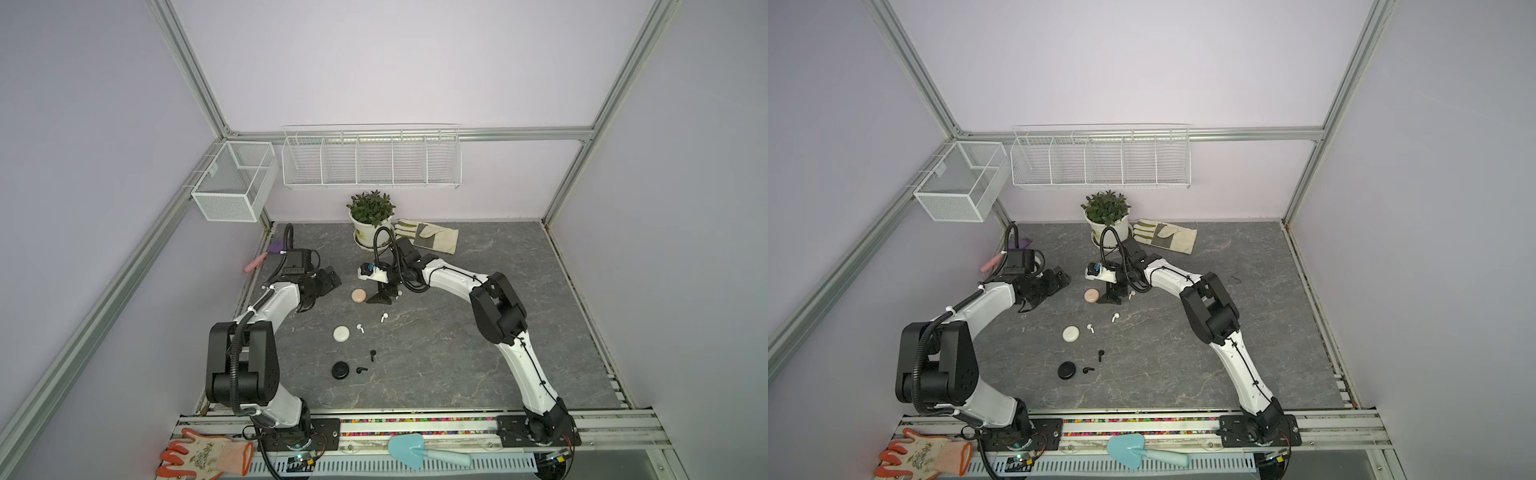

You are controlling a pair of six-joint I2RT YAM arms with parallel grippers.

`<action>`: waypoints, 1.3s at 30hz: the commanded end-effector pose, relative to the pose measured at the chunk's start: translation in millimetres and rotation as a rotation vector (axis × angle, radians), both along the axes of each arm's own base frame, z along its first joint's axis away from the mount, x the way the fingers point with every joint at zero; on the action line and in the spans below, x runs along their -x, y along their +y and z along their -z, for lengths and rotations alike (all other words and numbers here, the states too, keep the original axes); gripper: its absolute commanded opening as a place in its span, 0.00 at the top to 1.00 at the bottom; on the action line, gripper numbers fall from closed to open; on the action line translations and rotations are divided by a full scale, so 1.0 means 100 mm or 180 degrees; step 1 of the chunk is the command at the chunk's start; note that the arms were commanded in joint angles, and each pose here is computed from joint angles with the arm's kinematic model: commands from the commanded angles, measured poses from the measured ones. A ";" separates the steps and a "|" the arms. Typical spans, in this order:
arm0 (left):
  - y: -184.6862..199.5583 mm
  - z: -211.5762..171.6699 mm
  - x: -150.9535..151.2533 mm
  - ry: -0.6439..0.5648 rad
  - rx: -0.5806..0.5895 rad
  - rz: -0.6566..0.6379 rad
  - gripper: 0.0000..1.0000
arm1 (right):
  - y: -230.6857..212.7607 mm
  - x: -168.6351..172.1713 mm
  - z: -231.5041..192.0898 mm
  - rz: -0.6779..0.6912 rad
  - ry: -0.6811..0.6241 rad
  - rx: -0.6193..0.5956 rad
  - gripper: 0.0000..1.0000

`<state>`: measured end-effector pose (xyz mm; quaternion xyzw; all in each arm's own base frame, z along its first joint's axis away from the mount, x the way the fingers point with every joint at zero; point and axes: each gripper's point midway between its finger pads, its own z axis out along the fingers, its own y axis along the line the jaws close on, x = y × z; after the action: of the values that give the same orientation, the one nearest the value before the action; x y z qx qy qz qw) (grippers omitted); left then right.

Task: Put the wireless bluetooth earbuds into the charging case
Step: 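Reach the right gripper over the pink round case while the left arm rises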

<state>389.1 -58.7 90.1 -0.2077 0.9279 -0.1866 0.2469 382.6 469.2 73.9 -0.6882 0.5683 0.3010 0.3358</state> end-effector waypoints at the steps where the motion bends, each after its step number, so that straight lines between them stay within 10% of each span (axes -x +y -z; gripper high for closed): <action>1: -0.06 -0.06 0.13 0.0053 0.0203 -0.0044 0.05 | 0.08 0.19 0.06 -0.0153 0.0134 0.0184 0.02; 19: 0.00 -0.21 0.26 -0.0122 0.0314 -0.0284 0.02 | 0.15 0.05 0.31 0.1004 0.0559 0.0743 0.03; 39: -0.02 -0.10 0.28 -0.0110 0.0418 -0.0323 0.01 | 0.22 0.01 0.52 0.1335 0.0557 0.1006 0.09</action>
<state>363.2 -63.1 103.1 -0.2574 0.9001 -0.2356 0.2609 384.9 493.1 30.0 -0.5734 0.7566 0.1976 0.2443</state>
